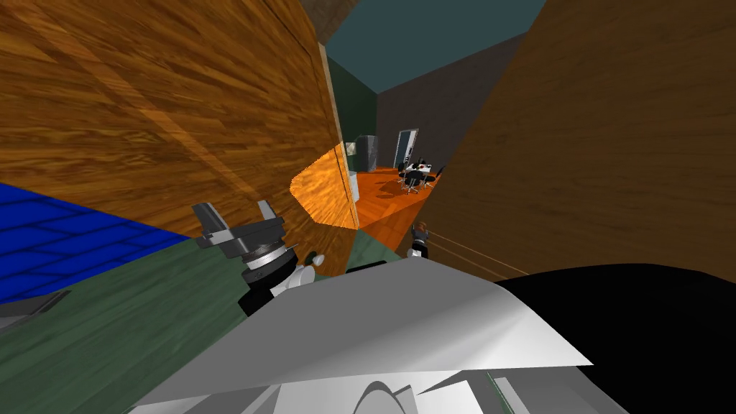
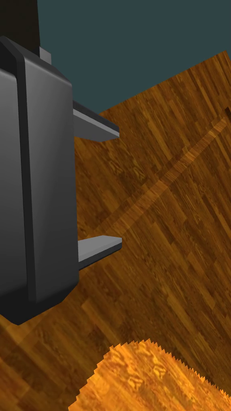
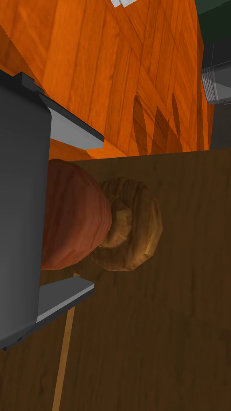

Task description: Pull the door open

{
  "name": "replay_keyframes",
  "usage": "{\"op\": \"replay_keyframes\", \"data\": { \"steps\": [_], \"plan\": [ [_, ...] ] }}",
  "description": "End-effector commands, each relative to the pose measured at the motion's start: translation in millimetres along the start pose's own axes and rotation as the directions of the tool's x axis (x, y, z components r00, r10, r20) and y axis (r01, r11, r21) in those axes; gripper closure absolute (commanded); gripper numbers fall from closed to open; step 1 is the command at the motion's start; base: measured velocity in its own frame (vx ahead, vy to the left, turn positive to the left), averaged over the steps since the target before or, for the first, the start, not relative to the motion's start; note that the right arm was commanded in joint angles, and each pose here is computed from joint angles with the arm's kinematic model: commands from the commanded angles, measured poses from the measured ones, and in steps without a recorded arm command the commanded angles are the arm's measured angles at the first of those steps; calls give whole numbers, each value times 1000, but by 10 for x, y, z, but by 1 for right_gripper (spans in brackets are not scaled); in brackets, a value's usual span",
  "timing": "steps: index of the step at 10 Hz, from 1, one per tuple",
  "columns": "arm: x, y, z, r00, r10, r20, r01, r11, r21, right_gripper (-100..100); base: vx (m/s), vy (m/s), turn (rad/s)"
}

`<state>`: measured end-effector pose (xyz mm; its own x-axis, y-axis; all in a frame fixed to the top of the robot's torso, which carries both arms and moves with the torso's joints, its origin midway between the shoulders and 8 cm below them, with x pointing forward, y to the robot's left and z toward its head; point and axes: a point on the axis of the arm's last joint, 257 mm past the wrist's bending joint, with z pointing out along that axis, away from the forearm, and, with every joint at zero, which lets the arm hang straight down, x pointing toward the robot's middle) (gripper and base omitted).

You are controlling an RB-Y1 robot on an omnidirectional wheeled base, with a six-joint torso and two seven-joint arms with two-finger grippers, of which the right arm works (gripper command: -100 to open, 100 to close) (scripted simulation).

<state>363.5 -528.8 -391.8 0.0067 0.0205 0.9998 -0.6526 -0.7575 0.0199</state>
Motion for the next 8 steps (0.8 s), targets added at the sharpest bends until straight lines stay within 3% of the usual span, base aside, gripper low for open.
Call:
{"op": "replay_keyframes", "data": {
  "steps": [1, 6, 8],
  "plan": [
    [-2, 0, -2, 1000, 0, 0, 0, 1000, 0, 100, -11, 2, 11],
    [-2, 0, -2, 1000, 0, 0, 0, 1000, 0, 100, -15, 10, 1],
    [-37, 3, -21, 1000, -2, 10, 2, 1000, 3, 100, -101, 96, 81]
  ]
}}
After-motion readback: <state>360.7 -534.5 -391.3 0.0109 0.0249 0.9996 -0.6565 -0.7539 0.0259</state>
